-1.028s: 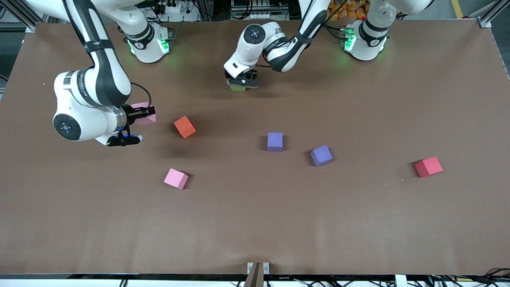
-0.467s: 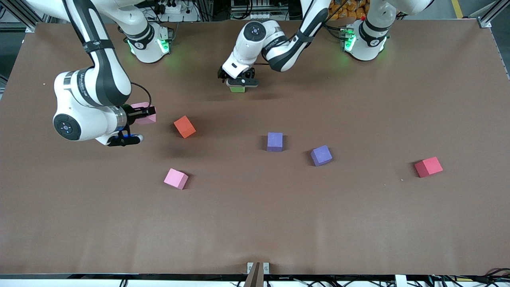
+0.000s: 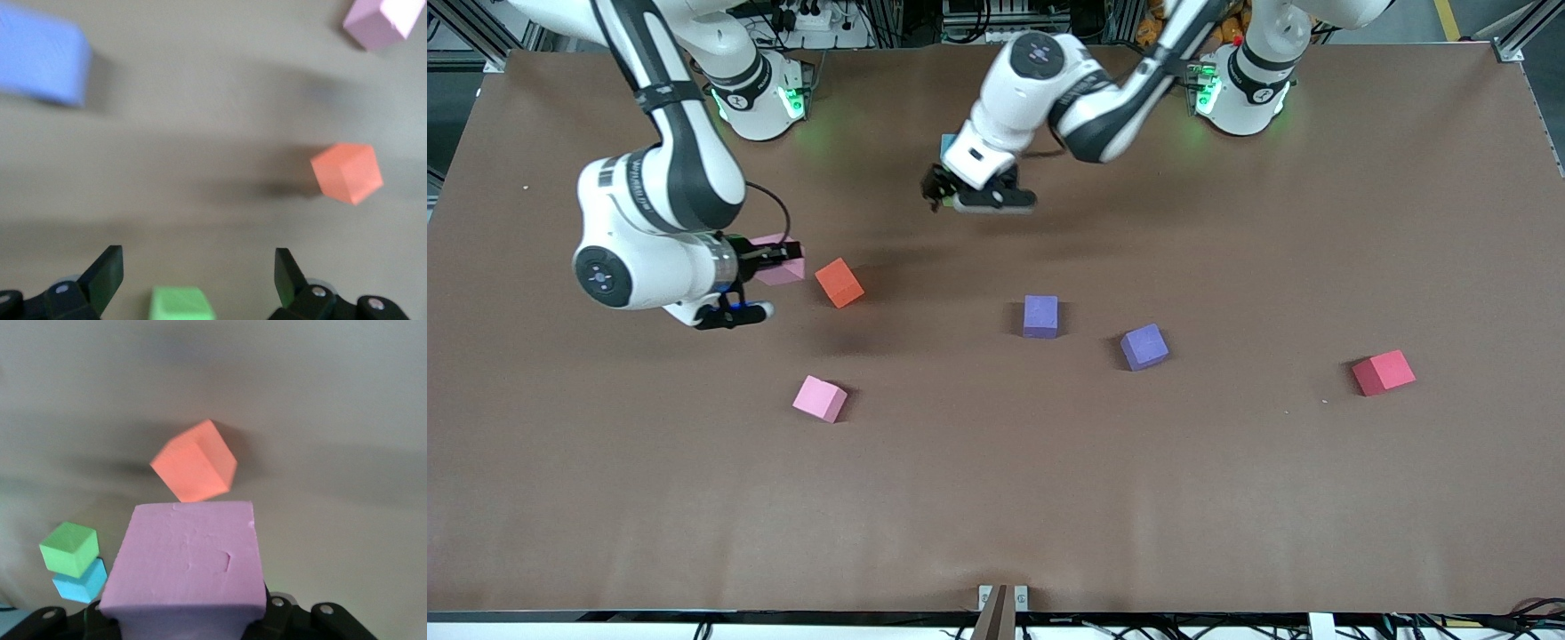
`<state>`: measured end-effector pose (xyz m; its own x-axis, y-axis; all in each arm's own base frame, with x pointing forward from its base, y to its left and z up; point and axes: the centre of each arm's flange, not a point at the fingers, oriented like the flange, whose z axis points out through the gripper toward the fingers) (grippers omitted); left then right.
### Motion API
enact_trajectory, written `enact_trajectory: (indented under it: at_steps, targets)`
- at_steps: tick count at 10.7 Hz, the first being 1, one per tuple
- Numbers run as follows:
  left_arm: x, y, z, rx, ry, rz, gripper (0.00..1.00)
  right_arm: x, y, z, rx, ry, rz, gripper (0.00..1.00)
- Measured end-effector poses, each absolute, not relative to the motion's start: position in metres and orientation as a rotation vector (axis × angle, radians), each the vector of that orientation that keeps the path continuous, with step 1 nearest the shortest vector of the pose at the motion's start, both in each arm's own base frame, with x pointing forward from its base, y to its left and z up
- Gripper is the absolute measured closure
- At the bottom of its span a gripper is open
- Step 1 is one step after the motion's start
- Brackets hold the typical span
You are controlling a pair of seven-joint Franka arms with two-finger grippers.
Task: Arrange blocks into number 1
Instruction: 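Grasp the lavender cube with the left gripper while the right carries pink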
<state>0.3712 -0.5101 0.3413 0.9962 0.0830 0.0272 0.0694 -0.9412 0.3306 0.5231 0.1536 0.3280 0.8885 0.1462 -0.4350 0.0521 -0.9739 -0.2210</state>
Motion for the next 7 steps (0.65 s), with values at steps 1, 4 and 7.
enact_trajectory:
  at_steps: [1, 4, 7]
  targets:
    - [0.396, -0.490, 0.339, 2.829, 0.025, 0.087, 0.00, 0.523, 0.170, 0.325, -2.869, -0.154, 0.648, 0.37]
    - [0.449, -0.455, 0.327, 2.900, -0.069, 0.088, 0.00, 0.513, 0.225, 0.315, -2.903, -0.120, 0.614, 0.37]
    - [0.499, -0.439, 0.317, 2.952, -0.075, 0.063, 0.00, 0.488, 0.284, 0.304, -2.917, -0.038, 0.653, 0.37]
